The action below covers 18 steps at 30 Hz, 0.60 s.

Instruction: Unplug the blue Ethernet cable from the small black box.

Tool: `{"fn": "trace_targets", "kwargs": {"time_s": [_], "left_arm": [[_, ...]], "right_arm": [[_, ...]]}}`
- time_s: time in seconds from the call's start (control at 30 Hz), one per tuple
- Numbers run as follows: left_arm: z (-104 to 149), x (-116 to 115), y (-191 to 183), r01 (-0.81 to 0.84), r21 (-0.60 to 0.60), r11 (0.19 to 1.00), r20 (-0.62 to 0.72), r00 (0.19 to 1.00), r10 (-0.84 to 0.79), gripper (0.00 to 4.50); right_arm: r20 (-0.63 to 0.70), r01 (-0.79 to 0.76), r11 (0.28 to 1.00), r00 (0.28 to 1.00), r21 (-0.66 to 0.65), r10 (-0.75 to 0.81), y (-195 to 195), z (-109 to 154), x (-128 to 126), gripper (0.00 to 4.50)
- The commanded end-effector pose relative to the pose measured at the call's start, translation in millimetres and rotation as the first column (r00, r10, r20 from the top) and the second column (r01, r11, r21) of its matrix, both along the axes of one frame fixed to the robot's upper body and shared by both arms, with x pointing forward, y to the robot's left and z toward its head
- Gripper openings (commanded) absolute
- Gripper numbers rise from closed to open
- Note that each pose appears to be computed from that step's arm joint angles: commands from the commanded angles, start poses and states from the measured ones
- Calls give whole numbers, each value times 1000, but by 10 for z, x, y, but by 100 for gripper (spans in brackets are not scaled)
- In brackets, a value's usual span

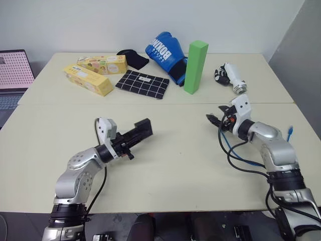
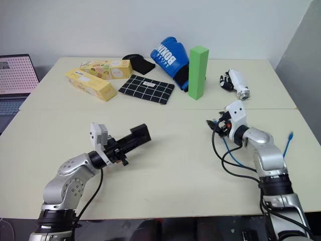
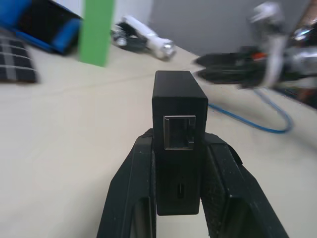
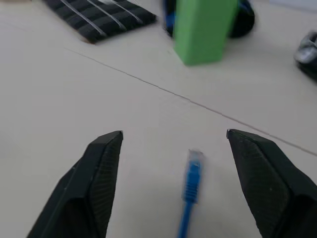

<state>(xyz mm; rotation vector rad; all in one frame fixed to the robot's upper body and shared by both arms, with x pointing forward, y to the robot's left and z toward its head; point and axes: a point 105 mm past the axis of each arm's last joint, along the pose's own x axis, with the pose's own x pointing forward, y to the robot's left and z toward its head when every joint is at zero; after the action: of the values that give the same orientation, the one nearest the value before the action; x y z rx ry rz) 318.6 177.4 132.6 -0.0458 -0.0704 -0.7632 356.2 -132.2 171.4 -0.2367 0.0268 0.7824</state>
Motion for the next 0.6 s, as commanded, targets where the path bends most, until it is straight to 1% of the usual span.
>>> {"fn": "trace_targets", "kwargs": {"time_s": [0.03, 0.13, 0.2, 0.27, 0.33, 0.4, 0.5, 0.57, 0.6], "left_arm": [[150, 128, 310, -214, 12, 977, 161, 965, 209, 78], [124, 239, 571, -393, 12, 919, 229, 896, 380, 78], [76, 311, 758, -503, -13, 864, 236, 838, 491, 78], [23, 367, 897, -578, -42, 815, 228, 789, 571, 78], [-40, 410, 970, -616, -59, 786, 211, 762, 613, 78], [-121, 443, 1005, -636, -50, 770, 201, 749, 631, 78], [-258, 473, 1052, -662, -36, 749, 170, 734, 657, 78], [-318, 480, 1050, -662, -30, 748, 155, 737, 658, 78], [-349, 478, 1036, -658, -28, 753, 147, 742, 654, 148]], "right_arm": [[47, -278, 957, 958, -85, 283, 442, 172, -389, 341], [40, -340, 932, 937, -129, 347, 656, 169, -456, 341], [41, -356, 923, 930, -145, 365, 798, 188, -445, 341], [46, -367, 918, 925, -148, 377, 915, 219, -431, 341], [47, -378, 914, 920, -148, 388, 999, 238, -427, 341], [45, -394, 907, 914, -152, 404, 1059, 240, -436, 341], [40, -411, 897, 905, -163, 423, 1110, 221, -453, 341], [37, -417, 893, 903, -167, 429, 1120, 209, -463, 341], [35, -420, 892, 901, -168, 431, 1122, 202, -472, 344]]}}
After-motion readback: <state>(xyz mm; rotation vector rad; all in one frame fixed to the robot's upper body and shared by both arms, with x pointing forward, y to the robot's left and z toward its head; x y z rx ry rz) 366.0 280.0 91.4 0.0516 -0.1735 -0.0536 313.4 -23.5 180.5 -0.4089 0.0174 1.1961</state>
